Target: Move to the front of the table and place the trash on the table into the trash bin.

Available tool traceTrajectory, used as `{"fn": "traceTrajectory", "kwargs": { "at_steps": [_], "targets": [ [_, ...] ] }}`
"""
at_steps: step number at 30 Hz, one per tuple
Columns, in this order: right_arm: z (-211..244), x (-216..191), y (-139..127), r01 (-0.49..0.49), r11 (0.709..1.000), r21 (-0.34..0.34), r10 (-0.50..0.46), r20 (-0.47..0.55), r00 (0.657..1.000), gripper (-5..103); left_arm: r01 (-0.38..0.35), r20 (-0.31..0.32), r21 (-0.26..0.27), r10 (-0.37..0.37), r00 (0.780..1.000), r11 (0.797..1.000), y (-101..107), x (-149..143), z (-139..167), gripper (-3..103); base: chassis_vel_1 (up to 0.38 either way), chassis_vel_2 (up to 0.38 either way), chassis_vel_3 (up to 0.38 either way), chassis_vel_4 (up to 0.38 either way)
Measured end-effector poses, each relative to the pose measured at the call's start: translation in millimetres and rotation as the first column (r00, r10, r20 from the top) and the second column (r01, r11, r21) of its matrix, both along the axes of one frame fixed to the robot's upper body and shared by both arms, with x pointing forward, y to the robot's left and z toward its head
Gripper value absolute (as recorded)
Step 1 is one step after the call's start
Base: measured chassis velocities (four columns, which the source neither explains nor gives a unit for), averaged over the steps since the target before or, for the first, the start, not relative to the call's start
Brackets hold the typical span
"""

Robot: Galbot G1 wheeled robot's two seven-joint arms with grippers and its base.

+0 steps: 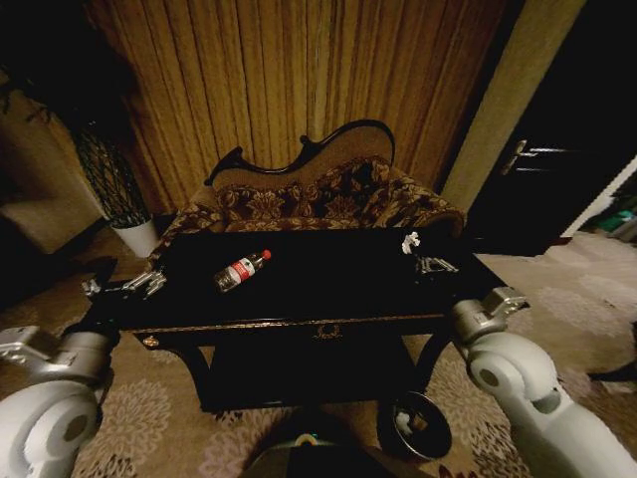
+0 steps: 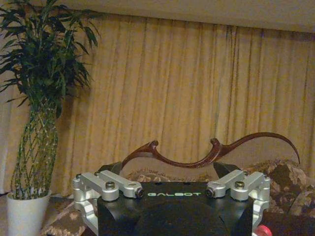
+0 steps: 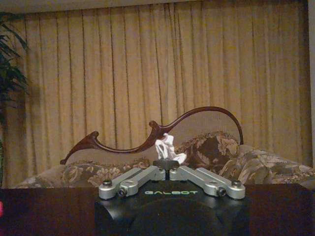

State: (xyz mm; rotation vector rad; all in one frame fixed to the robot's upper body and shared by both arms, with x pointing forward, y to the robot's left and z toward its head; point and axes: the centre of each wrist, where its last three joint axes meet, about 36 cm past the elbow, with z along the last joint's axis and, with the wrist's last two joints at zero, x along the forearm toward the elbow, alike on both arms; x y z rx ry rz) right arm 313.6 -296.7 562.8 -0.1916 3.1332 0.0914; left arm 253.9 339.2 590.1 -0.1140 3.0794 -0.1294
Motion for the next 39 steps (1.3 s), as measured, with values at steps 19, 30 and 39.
{"fn": "traceTrajectory", "kwargs": {
  "at_steps": [19, 30, 39],
  "targets": [
    [-8.6, -2.9, -1.7, 0.026, 1.000, 0.005, -0.026, -0.006, 1.000, 0, -0.004, -0.007, -0.002, 0.004, 1.000, 1.000, 0.0, -1.2, -1.6, 100, 0.113, -0.111, -0.108, 0.110],
    [-22.4, -4.3, -0.1, 0.039, 0.999, -0.003, -0.040, -0.026, 0.999, 0, -0.006, -0.010, 0.000, 0.006, 1.000, 1.000, 0.3, -1.8, -2.0, 100, 0.102, -0.093, -0.098, 0.096],
    [-125.7, 1.5, -38.9, 0.176, 0.980, -0.093, -0.195, -0.265, 0.944, 0, -0.005, -0.006, 0.000, 0.005, 1.000, 1.000, 0.4, -1.5, -1.5, 100, 0.007, -0.010, -0.005, 0.005]
  ]
}}
